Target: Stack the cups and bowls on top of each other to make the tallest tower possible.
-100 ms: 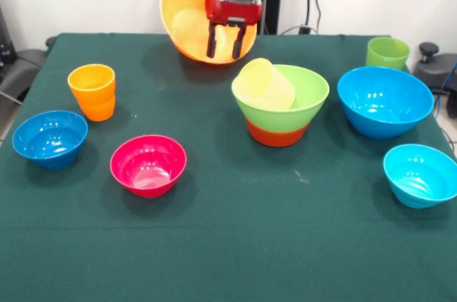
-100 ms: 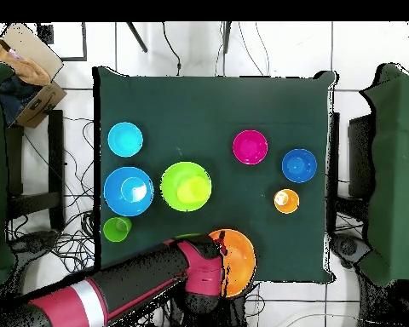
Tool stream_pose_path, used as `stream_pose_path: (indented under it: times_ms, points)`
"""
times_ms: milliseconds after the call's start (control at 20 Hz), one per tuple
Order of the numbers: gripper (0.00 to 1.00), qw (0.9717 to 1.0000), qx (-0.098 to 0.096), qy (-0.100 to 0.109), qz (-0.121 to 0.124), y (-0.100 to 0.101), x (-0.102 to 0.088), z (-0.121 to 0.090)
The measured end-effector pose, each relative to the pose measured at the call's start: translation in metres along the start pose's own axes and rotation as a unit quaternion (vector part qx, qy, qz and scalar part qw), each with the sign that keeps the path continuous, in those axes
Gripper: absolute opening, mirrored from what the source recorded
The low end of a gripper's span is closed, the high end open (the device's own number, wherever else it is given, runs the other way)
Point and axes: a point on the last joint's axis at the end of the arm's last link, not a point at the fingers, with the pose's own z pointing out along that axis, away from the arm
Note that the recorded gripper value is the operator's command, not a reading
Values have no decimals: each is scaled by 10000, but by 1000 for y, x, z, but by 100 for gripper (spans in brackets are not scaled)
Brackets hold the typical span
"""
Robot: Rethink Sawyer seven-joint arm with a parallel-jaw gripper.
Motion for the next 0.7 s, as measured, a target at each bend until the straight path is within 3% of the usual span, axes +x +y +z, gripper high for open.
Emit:
stream_pose_path:
  times_ms: [350, 700]
  points:
    - [100, 9998, 35, 182, -20, 1, 16, 8]
    - [100, 9998, 35, 185, -29, 1, 16, 8]
